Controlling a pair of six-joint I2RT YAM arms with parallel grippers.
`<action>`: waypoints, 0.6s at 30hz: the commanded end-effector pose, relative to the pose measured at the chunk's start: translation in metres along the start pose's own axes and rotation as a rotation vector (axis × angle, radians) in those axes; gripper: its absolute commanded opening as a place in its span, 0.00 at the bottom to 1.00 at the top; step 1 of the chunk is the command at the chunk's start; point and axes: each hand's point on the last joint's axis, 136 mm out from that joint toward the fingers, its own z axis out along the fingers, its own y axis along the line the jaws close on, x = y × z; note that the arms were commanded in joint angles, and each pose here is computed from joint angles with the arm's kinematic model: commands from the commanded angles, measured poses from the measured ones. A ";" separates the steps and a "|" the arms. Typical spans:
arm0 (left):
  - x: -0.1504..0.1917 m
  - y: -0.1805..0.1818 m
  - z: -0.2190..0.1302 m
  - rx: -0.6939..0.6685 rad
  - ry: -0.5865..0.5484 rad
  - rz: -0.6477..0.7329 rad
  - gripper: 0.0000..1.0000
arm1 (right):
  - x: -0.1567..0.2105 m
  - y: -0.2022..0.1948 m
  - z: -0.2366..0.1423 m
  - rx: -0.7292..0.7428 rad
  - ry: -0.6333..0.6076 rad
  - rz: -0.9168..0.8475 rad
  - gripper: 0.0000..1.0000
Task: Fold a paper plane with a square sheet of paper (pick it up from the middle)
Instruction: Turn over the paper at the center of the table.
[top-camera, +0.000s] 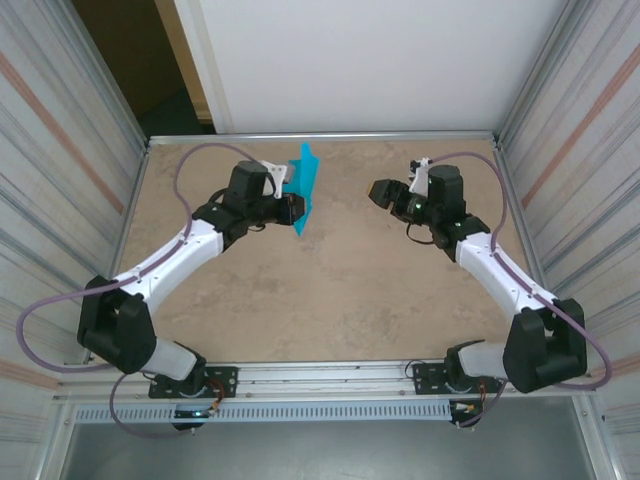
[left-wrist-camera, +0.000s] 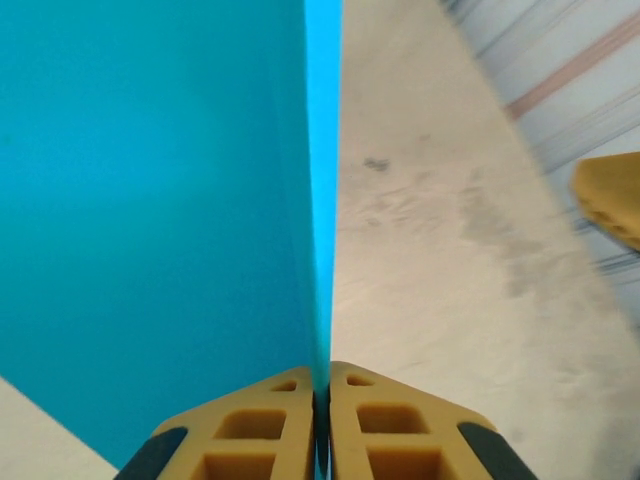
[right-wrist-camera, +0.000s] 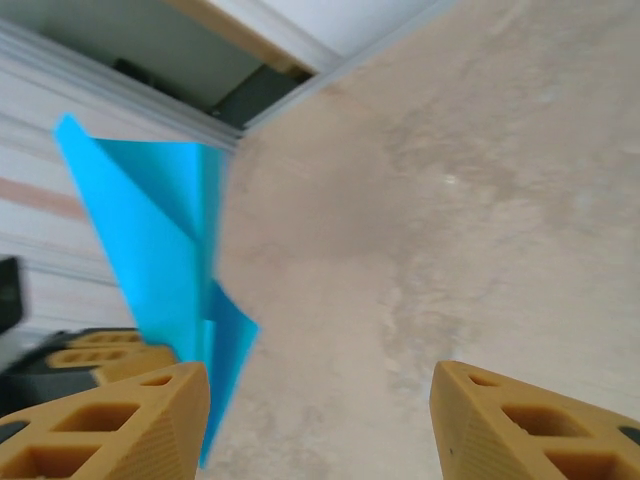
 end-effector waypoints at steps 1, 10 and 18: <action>0.017 0.049 -0.010 -0.363 0.132 0.201 0.13 | 0.012 -0.035 -0.013 0.168 -0.005 -0.044 0.60; 0.034 0.105 0.003 -0.874 0.375 0.450 0.12 | 0.018 -0.063 -0.025 0.271 -0.044 -0.001 0.60; 0.069 0.127 0.041 -0.966 0.513 0.483 0.10 | 0.020 -0.082 -0.032 0.314 -0.049 0.053 0.60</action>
